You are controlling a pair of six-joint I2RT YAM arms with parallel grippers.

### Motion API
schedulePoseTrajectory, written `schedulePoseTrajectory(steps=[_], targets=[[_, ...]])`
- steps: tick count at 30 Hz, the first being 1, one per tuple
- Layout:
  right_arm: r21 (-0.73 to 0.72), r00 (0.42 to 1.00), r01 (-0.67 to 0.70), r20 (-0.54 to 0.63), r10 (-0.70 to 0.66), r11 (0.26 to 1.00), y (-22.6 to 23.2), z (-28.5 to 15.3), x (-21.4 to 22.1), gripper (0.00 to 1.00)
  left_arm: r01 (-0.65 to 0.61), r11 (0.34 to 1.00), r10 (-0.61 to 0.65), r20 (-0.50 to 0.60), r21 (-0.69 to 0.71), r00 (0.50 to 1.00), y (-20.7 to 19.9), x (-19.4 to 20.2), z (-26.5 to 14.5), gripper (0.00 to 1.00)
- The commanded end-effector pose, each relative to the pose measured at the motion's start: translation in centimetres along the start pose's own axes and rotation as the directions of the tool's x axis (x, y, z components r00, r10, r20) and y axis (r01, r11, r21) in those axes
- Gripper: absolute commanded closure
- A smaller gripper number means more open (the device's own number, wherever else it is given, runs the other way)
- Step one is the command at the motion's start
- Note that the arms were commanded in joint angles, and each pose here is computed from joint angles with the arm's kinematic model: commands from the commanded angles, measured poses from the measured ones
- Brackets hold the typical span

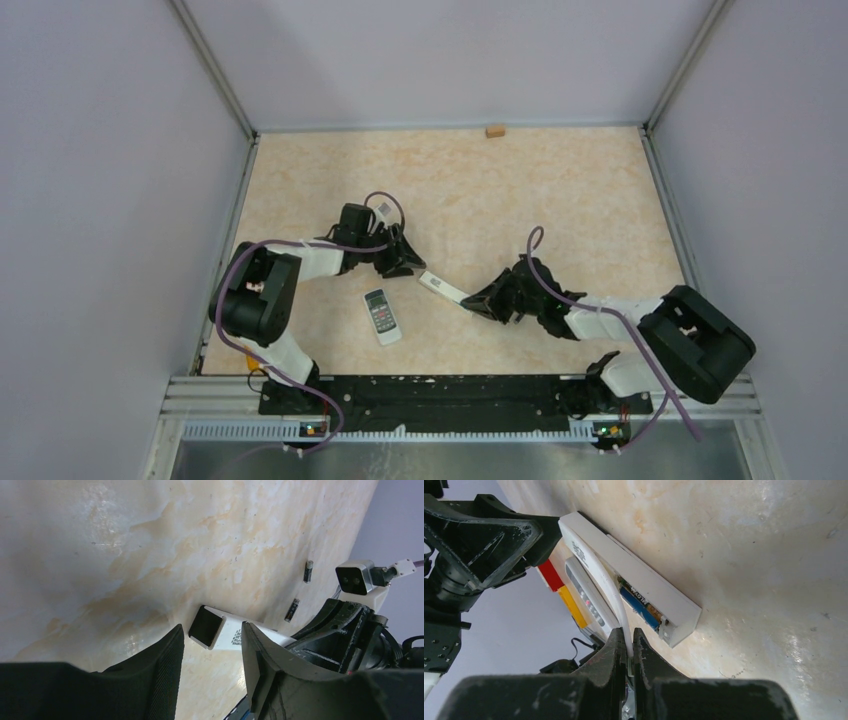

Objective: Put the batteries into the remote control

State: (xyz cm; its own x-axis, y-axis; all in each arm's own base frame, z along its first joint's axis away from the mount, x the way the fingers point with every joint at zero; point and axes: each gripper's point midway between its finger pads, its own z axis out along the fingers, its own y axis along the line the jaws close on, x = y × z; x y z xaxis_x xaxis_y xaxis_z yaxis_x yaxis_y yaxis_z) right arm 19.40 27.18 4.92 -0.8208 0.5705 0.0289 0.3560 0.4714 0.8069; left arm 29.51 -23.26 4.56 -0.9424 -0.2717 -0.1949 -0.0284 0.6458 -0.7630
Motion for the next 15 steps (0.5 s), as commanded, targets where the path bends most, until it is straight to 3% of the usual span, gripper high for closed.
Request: schedulePoseTrajectory(steps=[1,15], targets=[[0.125,0.999,-0.024,0.033,0.020,0.992,-2.7,0.8,0.0,1.00,-0.072,0.996,0.072,0.002,0.052,0.997,-1.0,0.0,-0.1,0.50],[0.201,0.994,-0.068,0.092,0.050,0.977,-5.1,-0.2,-0.4,1.00,-0.122,0.993,0.121,-0.049,-0.004,0.991,0.5,2.0,-0.1,0.53]])
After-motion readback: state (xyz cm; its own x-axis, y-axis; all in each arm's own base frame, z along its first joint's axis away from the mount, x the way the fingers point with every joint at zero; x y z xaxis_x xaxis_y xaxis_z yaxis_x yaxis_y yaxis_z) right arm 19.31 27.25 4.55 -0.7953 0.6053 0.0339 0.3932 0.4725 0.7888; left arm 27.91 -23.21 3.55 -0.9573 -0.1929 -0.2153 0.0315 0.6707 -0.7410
